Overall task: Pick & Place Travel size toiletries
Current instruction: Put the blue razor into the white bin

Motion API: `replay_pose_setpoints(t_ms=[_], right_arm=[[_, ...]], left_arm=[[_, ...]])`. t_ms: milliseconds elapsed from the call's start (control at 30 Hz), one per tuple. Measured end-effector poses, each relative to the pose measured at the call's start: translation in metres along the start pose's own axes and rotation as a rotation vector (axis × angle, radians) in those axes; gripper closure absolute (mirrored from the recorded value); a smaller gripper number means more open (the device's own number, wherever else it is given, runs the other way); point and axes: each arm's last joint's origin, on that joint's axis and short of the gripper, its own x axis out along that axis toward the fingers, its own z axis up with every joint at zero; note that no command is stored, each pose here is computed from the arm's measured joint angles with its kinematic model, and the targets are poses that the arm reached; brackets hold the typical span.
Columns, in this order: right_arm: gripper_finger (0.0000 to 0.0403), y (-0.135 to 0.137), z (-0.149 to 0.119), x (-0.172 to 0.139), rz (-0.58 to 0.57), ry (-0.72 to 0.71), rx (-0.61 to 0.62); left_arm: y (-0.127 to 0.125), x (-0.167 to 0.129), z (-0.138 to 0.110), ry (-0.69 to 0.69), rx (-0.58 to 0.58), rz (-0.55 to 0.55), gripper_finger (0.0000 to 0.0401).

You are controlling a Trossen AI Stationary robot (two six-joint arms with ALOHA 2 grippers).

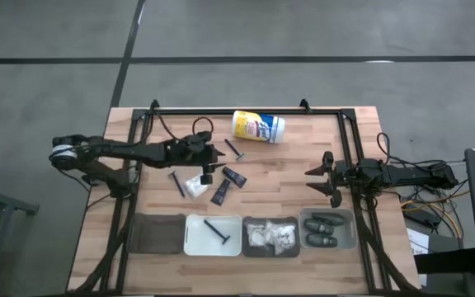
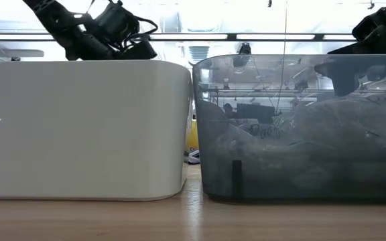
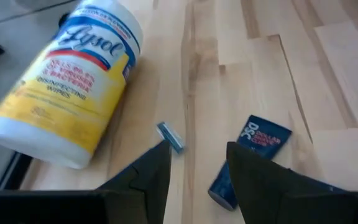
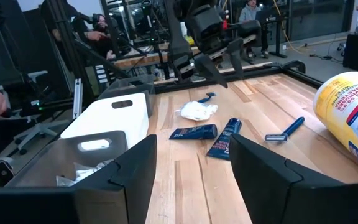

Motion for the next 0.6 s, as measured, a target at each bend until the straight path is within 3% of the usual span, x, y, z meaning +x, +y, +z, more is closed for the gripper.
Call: replay_pose_setpoints(t_ms=[233, 600], right_arm=[[0.0228, 0.000, 0.000, 0.000, 0.000, 0.000, 0.000], [0.0263, 0.000, 0.000, 0.000, 0.000, 0.000, 0.000]], left_arm=[[0.007, 0.010, 0.003, 0.011, 0.053, -0.036, 0.0241], [0.016, 0.068, 0.002, 0.126, 0.213, -0.071, 0.0240]])
